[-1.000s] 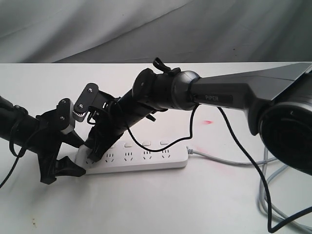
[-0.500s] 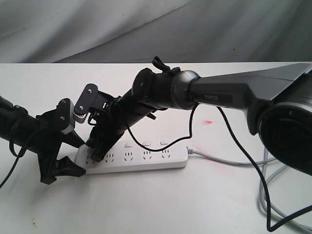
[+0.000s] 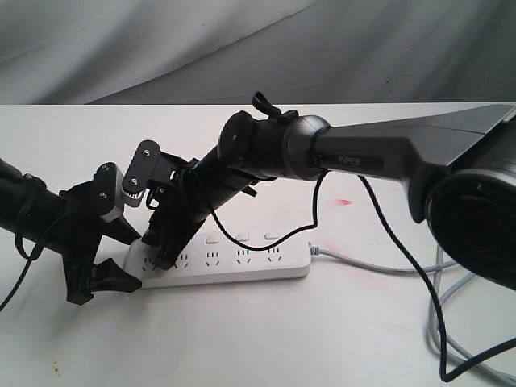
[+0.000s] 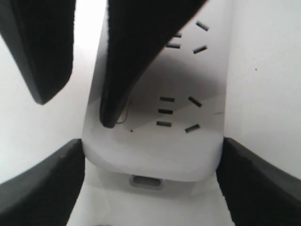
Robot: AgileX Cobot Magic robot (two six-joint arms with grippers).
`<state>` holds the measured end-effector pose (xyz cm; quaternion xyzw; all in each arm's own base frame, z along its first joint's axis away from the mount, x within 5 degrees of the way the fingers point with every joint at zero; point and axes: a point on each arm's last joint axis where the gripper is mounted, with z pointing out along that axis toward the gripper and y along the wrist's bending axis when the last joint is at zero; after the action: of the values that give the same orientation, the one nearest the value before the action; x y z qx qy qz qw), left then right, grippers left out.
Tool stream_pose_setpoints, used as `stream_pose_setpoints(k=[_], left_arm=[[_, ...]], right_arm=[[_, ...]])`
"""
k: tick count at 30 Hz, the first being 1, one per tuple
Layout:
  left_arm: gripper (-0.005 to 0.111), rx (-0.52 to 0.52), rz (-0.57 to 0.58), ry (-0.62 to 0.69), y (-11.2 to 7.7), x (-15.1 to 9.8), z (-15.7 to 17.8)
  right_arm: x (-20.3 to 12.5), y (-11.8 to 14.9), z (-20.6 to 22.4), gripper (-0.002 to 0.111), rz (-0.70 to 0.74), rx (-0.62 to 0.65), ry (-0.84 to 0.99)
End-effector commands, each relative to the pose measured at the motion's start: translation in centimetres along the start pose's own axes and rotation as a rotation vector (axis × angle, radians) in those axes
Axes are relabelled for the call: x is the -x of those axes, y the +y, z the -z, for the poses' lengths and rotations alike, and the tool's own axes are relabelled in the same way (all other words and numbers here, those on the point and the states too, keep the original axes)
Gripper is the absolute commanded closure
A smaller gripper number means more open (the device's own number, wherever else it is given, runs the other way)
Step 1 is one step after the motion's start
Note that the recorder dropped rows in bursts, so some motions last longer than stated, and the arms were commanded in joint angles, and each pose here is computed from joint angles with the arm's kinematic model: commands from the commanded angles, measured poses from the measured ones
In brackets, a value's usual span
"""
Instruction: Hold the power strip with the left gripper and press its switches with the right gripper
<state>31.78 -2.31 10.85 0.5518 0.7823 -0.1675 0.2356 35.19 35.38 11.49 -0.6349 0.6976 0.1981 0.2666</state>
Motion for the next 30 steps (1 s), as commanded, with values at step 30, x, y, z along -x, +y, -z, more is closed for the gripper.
stream_pose_setpoints(k=[30], left_arm=[[0.046, -0.008, 0.001, -0.009, 0.0, 0.1, 0.1]], right_arm=[[0.3, -1.4, 5.3, 0.076, 0.046, 0.036, 0.022]])
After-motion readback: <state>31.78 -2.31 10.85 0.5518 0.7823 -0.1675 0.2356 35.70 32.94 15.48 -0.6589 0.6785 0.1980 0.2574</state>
